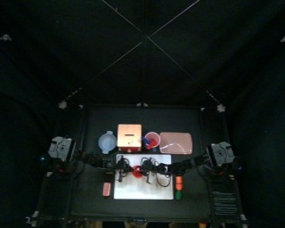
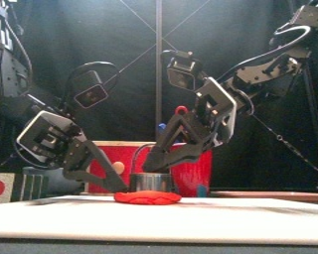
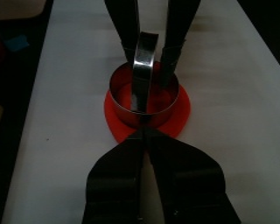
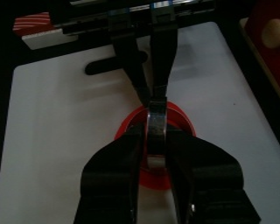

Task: Get the cutter from the drawer then cut the dough then place the extra dough in the bowl
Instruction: Place the extra dough in the bowl

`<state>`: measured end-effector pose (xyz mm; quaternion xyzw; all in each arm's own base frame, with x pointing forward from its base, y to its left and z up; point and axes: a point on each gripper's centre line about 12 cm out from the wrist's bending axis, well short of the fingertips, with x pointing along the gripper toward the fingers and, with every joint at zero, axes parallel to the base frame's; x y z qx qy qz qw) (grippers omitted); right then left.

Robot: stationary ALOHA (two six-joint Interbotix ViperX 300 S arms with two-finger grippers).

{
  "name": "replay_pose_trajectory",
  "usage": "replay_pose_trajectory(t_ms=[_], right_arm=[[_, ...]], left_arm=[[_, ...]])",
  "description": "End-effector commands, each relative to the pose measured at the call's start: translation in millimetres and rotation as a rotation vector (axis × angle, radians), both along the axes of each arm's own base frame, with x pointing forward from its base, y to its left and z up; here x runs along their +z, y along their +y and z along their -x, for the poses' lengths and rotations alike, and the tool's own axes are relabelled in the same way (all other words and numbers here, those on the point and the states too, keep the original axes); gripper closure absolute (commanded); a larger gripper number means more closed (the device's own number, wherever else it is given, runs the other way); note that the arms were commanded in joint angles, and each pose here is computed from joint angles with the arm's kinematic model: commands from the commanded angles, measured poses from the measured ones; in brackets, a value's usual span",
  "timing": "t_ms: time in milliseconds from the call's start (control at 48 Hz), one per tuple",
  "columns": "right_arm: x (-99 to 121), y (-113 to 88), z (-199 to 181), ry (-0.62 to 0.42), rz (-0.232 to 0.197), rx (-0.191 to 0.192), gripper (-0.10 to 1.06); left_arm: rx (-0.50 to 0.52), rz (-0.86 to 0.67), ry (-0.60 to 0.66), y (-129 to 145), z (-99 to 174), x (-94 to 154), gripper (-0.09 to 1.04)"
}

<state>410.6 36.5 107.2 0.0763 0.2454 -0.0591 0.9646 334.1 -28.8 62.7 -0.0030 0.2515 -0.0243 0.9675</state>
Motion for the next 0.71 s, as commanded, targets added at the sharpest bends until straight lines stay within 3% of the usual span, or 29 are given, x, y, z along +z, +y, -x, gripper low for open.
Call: replay_pose_trajectory(t_ms=[21, 333, 708], right_arm=[[25, -2, -7, -0.068, -0.006, -0.007, 0.36], [34, 0, -11, -0.096, 0.005, 0.012, 0.48], [65, -9, -5, -0.179, 0.01, -0.006, 0.48]], left_arm=[[0.004, 0.003, -0.015, 0, -4, 4, 0.41], [0.004, 0.003, -0.014, 0, -4, 4, 0.41], [0.003, 0.002, -0.012, 0, -4, 4, 0.41]])
